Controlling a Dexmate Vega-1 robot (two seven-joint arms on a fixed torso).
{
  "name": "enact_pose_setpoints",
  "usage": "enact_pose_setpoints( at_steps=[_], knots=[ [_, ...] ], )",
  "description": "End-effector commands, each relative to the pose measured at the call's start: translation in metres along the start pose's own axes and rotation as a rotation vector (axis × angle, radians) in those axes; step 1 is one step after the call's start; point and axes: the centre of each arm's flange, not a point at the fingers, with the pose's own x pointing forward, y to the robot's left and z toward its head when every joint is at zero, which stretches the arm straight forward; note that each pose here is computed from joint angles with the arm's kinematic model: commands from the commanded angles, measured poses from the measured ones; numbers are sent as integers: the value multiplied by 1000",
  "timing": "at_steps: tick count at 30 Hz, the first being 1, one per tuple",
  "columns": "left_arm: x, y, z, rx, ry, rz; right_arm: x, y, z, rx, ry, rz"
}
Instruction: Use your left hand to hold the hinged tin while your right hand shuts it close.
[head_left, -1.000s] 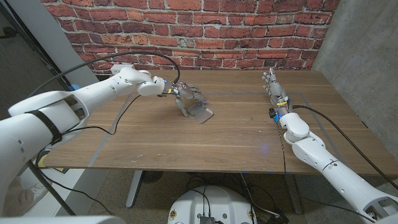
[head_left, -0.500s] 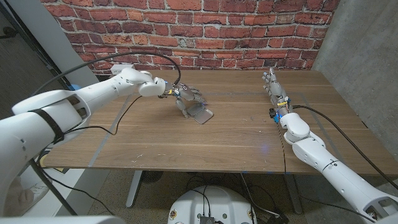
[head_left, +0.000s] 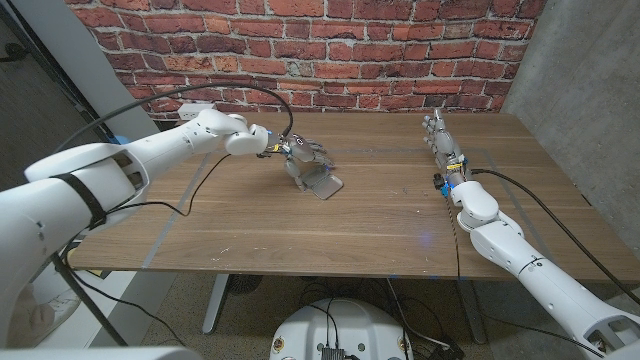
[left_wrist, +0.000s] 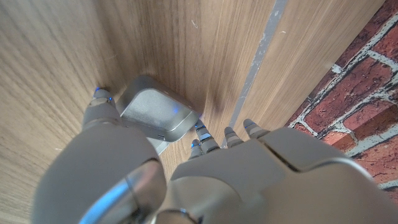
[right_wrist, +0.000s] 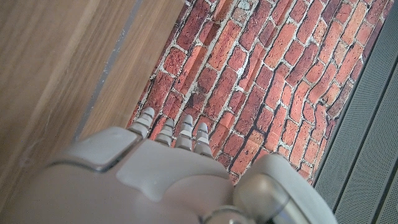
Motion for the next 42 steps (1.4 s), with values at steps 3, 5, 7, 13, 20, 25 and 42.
enact_pose_setpoints(
  at_steps=[3,5,7,13,20,25,42],
  knots=[
    [3,-1,4,13,-3,-16,-3,-3,-2,10,5,-12],
    [3,-1,4,16,-2,-18,-3,-3,-1,7,2,-10],
    [2,-1,5,12,0,-15,-4,-3,-1,5,0,-6],
    [1,-1,5,2,5,-23,-4,-3,0,3,-2,-6],
    [0,-2,5,-5,10,-24,-5,-3,0,4,-1,-8],
    [0,-2,6,-7,11,-23,-5,-3,0,5,-1,-8],
    [-7,5,-8,-214,49,64,-4,-6,0,4,0,-16]
  ],
)
